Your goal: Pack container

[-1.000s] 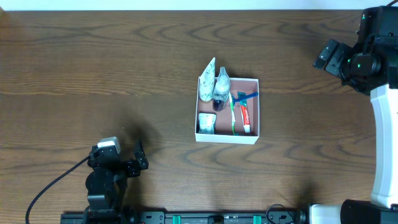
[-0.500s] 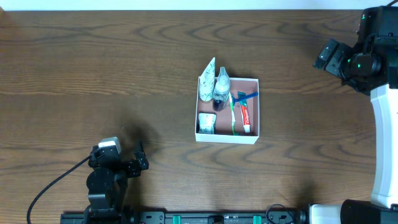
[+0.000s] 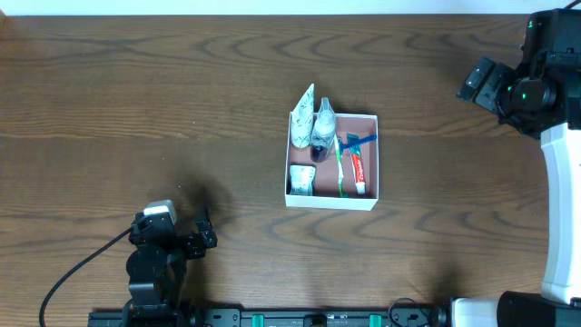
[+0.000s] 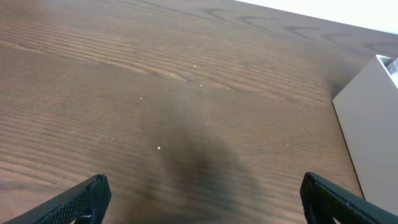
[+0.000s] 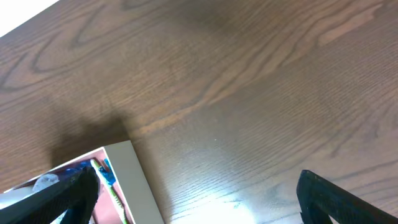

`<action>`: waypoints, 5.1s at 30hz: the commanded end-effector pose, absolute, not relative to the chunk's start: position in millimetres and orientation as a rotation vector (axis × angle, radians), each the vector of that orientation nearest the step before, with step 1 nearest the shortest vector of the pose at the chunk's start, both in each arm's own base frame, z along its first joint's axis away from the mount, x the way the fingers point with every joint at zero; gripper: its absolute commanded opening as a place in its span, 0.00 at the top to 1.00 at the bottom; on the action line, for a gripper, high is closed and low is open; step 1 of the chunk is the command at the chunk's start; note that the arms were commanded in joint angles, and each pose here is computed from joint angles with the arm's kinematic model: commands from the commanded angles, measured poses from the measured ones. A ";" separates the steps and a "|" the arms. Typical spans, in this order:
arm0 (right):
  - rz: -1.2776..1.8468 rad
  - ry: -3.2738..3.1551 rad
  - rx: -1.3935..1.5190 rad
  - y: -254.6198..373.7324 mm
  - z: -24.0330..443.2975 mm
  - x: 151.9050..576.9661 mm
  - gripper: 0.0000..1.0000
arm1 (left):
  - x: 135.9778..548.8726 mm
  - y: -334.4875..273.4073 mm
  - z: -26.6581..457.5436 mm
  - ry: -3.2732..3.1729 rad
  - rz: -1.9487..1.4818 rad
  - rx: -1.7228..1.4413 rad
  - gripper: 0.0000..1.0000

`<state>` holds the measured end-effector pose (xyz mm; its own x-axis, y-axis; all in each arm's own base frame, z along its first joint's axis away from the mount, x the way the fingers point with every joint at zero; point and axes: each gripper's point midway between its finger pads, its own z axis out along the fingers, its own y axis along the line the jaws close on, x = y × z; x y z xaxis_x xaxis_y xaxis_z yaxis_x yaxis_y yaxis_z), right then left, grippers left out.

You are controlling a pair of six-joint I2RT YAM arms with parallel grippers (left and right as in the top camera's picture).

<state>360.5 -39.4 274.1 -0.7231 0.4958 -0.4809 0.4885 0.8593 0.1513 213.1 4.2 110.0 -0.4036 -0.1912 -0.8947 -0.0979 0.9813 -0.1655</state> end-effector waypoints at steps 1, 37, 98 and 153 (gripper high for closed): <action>0.015 2.502 0.733 -40.6 275.8 361.1 0.01 | 211.7 16.5 99.5 2.014 0.016 -0.178 0.02; 0.015 2.502 0.733 -40.6 275.8 361.1 0.01 | 243.6 20.8 179.2 1.575 0.024 -0.158 0.02; 0.233 1.872 0.623 -16.4 327.0 298.9 0.01 | 242.9 20.3 136.6 1.718 0.031 -0.158 0.02; 0.134 1.631 -0.034 15.7 160.5 245.4 0.01 | 242.8 20.4 136.6 1.718 0.031 -0.159 0.02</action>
